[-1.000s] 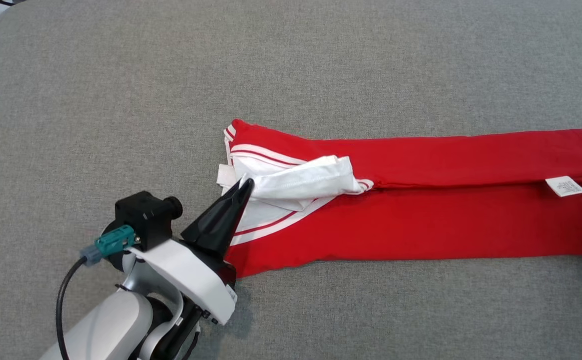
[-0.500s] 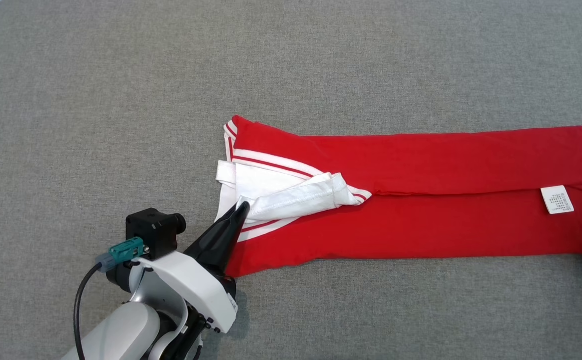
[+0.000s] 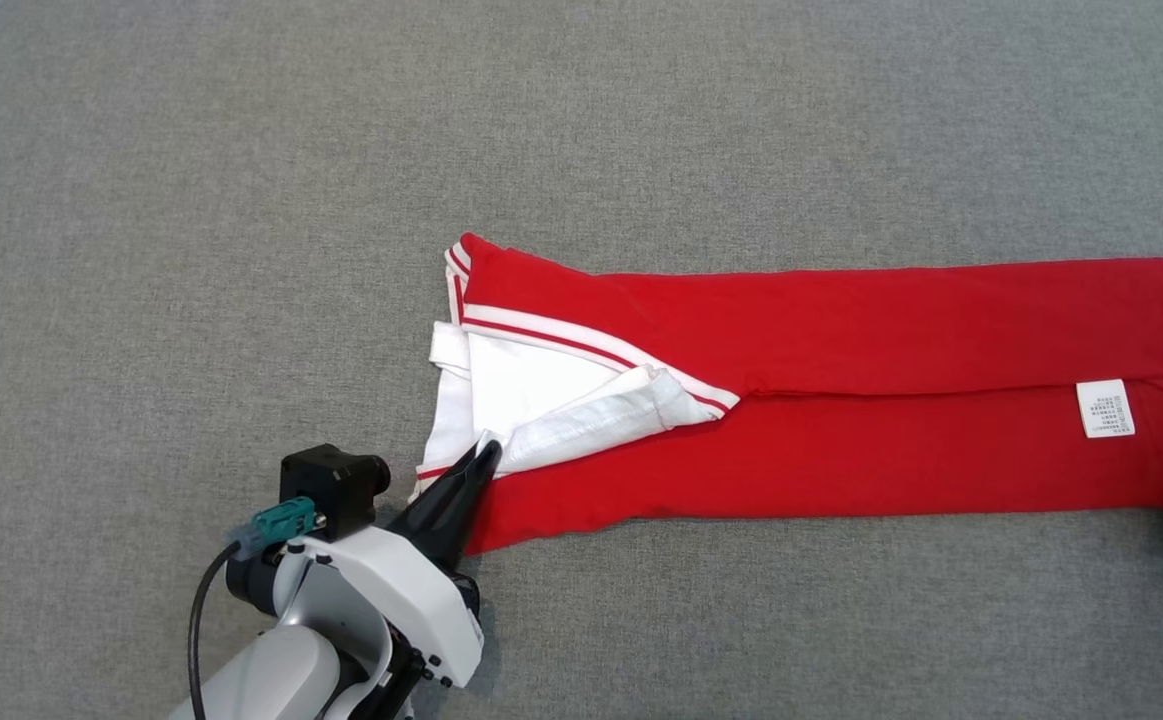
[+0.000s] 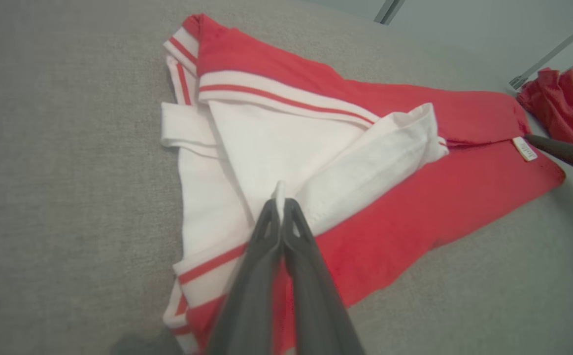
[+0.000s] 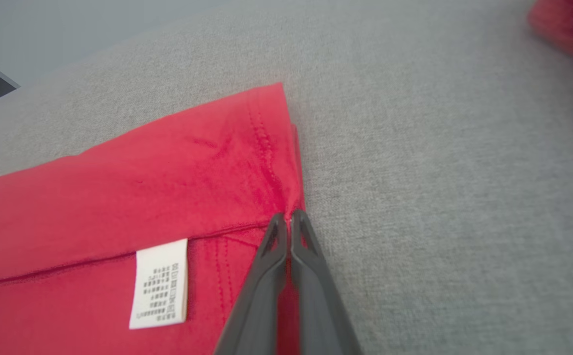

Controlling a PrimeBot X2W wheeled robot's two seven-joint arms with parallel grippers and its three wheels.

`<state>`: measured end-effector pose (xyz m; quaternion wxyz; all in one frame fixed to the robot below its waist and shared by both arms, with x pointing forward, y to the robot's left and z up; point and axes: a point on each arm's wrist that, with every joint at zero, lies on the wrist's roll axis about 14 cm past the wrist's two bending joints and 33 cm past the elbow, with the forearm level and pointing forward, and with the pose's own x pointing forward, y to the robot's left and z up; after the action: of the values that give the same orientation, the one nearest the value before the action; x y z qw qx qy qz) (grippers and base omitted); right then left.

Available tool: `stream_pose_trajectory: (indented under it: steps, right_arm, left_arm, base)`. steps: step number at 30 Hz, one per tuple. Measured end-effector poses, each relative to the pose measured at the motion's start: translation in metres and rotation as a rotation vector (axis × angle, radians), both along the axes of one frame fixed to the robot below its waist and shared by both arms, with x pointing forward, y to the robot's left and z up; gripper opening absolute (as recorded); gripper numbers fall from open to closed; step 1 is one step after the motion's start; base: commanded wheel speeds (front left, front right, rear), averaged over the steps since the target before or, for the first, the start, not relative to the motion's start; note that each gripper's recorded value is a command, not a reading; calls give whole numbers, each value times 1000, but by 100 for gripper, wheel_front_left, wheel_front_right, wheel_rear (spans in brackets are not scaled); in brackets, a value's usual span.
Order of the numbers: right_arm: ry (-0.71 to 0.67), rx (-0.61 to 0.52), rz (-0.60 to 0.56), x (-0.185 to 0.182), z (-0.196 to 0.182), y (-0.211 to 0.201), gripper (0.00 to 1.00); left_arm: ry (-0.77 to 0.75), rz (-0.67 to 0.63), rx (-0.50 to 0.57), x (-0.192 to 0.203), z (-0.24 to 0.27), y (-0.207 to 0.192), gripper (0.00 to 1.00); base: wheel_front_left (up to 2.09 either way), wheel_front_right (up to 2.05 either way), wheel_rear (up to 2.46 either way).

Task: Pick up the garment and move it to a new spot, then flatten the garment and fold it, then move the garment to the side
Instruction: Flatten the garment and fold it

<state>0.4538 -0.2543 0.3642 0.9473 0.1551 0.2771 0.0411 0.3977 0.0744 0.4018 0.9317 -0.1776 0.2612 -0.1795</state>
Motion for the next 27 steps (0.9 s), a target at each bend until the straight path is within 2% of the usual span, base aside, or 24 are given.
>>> stream_pose_trajectory:
  steps: [1, 2, 3, 4, 10, 18, 27]
  right_arm:
    - [0, -1, 1, 0, 1, 0, 64]
    - [-4, -3, 2, 0, 2, 0, 64]
    - [-8, -6, 3, 0, 3, 0, 100]
    - [-12, -10, 6, -1, 5, 0, 100]
    - [-74, -7, -3, -8, 22, -2, 100]
    - [-256, -32, 2, -12, 64, 2, 100]
    - [-465, -14, 1, -28, 115, 26, 100]
  left_arm:
    - [5, 3, 1, 0, -2, 0, 35]
    - [6, 8, 4, 0, -4, 0, 35]
    - [11, 11, 8, -1, -6, 1, 81]
    - [15, 14, 9, -1, -7, 0, 100]
    - [-18, 29, 17, 0, -4, 1, 100]
    - [-173, 157, -8, 15, 33, 21, 100]
    - [-306, 280, -33, 9, 68, 42, 100]
  base:
    - [0, 0, 0]
    - [0, 0, 0]
    - [0, 0, 0]
    - [0, 0, 0]
    - [0, 0, 0]
    - [0, 0, 0]
    - [0, 0, 0]
